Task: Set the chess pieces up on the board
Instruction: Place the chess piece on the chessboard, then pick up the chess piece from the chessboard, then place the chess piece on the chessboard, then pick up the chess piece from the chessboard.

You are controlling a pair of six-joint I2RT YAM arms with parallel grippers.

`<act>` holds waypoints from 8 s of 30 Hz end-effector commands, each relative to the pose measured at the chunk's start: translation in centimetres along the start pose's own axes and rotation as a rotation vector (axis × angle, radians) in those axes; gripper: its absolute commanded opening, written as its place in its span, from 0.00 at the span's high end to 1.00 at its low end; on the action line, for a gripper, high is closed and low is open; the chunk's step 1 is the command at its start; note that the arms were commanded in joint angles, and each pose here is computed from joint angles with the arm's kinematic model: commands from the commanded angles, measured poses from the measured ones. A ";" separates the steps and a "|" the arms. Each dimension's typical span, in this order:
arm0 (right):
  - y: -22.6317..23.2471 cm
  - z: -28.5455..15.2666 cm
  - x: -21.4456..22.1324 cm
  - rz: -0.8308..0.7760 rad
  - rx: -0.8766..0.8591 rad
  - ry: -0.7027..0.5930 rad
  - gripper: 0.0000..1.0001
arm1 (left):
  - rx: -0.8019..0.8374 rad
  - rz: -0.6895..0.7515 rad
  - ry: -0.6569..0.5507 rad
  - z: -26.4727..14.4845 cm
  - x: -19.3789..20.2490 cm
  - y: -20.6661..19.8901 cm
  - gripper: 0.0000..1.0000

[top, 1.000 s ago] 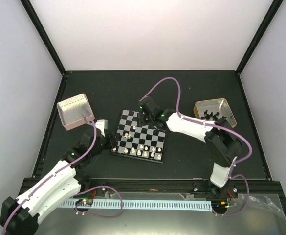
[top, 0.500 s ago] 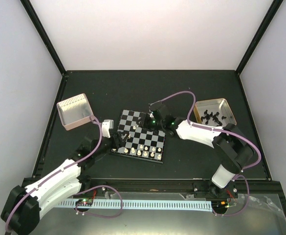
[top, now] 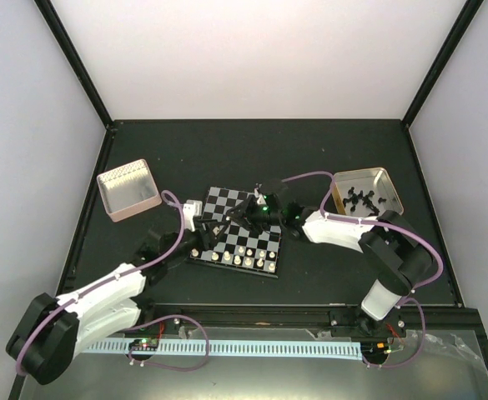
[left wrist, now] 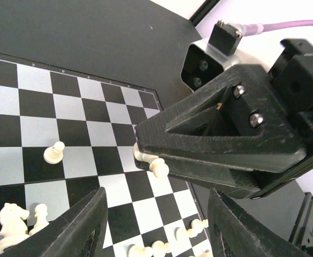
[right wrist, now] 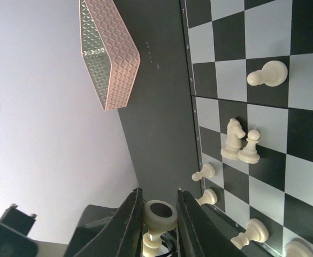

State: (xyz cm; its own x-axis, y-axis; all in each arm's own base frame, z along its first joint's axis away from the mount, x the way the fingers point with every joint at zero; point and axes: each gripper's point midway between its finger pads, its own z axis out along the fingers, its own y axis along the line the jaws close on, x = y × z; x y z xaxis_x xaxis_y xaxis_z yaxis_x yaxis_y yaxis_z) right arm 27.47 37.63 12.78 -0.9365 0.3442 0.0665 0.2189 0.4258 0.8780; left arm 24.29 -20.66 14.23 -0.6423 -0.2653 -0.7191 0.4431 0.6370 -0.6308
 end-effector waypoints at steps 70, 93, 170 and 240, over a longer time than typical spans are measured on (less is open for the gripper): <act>-1.5 -9.0 -5.6 -0.537 0.267 -0.309 0.41 | -0.578 -0.017 0.804 -2.7 5.1 5.0 0.99; -1.8 -8.9 -5.6 -0.580 0.278 -0.300 0.40 | -0.639 -0.002 0.954 -0.7 6.6 7.1 0.76; -4.8 2.1 -0.5 -1.009 0.668 0.183 0.94 | -0.412 0.187 -0.173 -13.3 -7.5 -0.9 0.30; -5.5 6.9 0.3 -1.009 0.726 0.164 0.60 | -0.438 0.174 -0.144 -12.8 -7.2 -0.3 0.29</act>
State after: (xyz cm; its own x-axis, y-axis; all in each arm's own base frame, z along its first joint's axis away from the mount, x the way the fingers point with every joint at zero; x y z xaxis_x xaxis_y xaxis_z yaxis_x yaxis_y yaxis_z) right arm 27.01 41.00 5.05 -0.7888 -0.4981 -0.3602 -0.5771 0.8019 0.1549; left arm 20.73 -9.82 22.55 -0.4952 -0.1885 -0.8481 0.2138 0.9197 -0.3293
